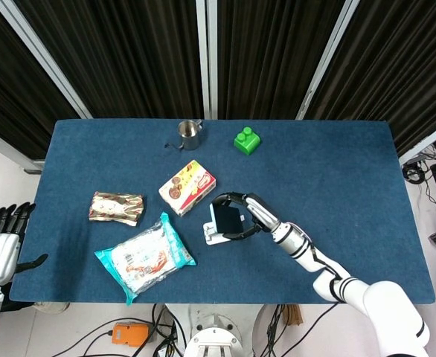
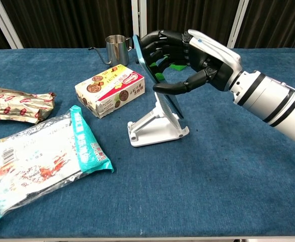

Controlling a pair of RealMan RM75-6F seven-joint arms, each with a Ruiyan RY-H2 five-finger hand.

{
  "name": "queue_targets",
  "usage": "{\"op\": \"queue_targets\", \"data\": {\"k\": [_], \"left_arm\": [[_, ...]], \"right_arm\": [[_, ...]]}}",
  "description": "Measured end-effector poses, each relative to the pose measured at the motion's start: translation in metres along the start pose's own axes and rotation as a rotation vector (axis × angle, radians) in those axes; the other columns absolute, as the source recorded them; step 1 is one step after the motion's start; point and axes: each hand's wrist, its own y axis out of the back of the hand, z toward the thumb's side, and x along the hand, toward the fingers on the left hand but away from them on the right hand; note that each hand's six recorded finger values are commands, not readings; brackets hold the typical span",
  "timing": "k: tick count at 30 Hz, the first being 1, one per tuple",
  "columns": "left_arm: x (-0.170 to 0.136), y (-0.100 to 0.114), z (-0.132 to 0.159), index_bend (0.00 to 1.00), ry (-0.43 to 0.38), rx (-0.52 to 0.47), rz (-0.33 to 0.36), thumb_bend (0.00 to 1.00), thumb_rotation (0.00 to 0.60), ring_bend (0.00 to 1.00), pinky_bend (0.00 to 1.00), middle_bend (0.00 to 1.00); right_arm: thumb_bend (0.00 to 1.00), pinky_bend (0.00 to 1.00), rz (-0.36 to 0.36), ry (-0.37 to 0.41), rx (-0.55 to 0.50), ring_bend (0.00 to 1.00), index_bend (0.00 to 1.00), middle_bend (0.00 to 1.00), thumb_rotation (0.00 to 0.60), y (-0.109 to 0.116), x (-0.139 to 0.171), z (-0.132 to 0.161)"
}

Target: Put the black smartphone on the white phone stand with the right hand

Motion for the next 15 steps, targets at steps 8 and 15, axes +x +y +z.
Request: {"op": "queue_targets", "data": {"k": [8,15], "left_arm": [[0.001,0.002,0.003,0.06,-0.004,0.001,-0.001,0.02,0.6,0.0,0.0,0.06],[0.001,0.001,0.003,0.06,-0.004,0.002,-0.002,0.02,0.6,0.0,0.0,0.06]], "right_arm": [[0.48,0.53,-0.013,-0.023,-0.034,0.38,0.51,0.4,0.6,-0.005,0.002,-0.009],[0.48,0.53,-0.014,-0.047,-0.042,0.37,0.49,0.4,0.6,-0.009,0.006,-0.018]]}}
